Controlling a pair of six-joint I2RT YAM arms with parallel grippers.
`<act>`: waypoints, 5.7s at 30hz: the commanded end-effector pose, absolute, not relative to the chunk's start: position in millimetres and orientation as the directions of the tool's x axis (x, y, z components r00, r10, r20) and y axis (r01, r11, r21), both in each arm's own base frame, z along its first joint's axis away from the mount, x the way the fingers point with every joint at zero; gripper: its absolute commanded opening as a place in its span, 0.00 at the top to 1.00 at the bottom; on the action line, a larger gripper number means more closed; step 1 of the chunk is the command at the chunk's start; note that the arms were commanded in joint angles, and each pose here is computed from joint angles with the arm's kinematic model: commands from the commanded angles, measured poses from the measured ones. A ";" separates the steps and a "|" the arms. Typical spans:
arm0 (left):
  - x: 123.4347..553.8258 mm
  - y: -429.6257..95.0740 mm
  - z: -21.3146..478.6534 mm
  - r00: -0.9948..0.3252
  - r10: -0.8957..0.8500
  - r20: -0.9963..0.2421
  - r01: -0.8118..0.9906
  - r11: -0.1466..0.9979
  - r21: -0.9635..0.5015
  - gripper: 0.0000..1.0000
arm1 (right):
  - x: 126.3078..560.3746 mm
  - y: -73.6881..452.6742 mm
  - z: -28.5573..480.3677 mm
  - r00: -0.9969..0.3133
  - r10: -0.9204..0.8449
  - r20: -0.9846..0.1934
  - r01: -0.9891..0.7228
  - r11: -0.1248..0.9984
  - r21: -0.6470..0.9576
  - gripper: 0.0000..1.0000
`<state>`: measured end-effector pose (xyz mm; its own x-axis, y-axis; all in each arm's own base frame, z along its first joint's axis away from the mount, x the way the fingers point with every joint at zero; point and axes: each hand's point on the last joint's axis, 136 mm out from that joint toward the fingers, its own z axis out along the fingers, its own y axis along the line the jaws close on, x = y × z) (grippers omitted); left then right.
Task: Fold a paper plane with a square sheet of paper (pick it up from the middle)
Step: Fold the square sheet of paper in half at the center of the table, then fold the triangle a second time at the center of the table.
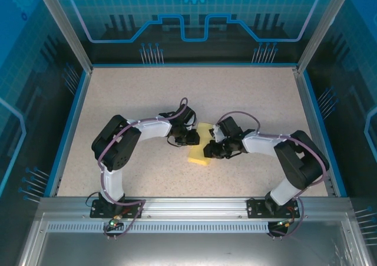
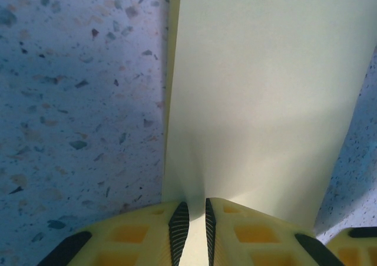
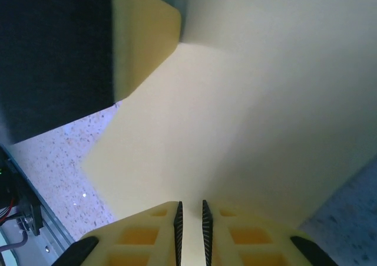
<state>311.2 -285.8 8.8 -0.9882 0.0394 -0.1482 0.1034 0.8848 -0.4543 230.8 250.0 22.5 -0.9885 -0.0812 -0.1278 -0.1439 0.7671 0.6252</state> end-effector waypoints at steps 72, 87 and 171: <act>317.6 -292.2 40.7 -0.985 0.085 -0.151 0.145 0.879 -0.454 0.63 | 299.9 213.4 61.3 -0.971 0.031 -0.239 -0.127 0.776 0.618 0.81; 289.4 -258.6 66.2 -0.990 0.042 -0.134 0.092 0.916 -0.391 0.41 | 317.4 202.9 15.2 -0.980 -0.031 -0.198 -0.132 0.847 0.516 0.81; 267.5 -315.7 52.6 -0.999 0.043 0.002 0.035 0.851 -0.524 0.89 | 273.4 219.3 13.7 -0.976 -0.090 -0.200 -0.192 0.786 0.587 0.82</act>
